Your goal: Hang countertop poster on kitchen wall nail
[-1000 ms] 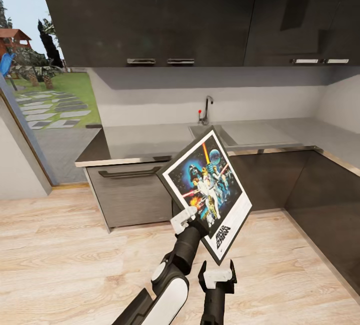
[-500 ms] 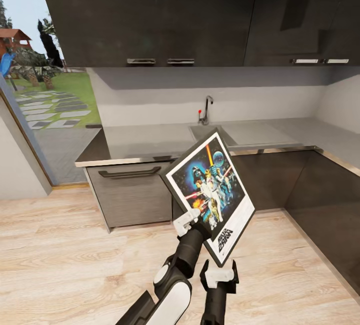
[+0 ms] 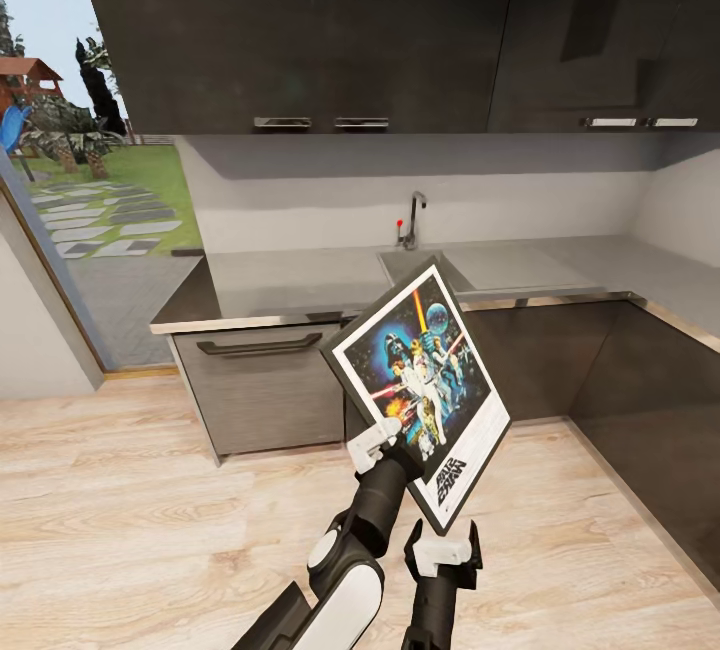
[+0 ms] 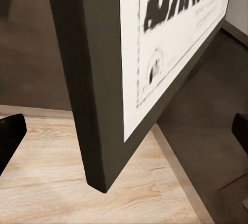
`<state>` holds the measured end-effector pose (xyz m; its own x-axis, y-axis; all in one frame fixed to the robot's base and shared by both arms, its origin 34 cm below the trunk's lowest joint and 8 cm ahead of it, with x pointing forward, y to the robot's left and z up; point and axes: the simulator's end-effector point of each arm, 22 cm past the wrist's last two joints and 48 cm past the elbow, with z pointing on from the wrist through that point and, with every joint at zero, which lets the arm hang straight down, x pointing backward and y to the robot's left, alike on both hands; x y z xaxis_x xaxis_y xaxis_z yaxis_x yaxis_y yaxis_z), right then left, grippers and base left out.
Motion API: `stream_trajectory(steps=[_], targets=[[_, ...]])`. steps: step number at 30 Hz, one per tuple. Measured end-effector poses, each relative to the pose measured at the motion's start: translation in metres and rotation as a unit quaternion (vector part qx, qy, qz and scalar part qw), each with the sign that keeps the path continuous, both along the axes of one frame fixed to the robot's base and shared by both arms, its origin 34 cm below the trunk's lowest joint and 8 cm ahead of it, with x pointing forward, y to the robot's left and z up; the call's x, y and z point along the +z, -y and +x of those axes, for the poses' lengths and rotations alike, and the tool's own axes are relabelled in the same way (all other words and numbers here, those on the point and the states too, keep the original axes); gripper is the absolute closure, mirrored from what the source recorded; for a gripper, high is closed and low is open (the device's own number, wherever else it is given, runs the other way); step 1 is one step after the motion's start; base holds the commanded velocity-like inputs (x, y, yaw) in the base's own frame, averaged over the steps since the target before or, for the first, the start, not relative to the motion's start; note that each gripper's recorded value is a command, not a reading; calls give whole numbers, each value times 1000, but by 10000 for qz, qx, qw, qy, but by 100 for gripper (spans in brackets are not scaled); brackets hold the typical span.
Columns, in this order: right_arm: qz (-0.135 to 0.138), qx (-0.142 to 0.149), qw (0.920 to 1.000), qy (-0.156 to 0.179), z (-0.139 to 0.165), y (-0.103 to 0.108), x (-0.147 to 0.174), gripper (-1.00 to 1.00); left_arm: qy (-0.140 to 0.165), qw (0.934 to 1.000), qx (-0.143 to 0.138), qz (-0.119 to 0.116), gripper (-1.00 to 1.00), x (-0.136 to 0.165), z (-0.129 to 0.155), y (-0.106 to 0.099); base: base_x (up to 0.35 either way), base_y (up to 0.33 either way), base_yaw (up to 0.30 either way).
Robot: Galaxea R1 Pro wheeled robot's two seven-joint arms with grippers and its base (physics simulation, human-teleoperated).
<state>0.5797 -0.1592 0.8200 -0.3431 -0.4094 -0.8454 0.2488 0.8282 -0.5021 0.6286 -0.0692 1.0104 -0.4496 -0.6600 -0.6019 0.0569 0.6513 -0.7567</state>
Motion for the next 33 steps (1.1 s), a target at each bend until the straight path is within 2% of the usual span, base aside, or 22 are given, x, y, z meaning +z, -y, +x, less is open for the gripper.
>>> stream_trajectory(steps=[7, 15, 33], targets=[[-5, 6, 10000, 2, 0, 0, 0, -100, -5, 10000, 7, 6, 100, -1, 0, 0, 0, 0, 0], [-116, 124, 9997, 151, -3, -12, 9, -100, -61, 10000, 0, 78, 100, -9, -1, 0, 0, 0, 0], [-138, 131, 9997, 180, -4, -14, 10, -100, -74, 9999, -2, 95, 100, -11, -1, 0, 0, 0, 0]])
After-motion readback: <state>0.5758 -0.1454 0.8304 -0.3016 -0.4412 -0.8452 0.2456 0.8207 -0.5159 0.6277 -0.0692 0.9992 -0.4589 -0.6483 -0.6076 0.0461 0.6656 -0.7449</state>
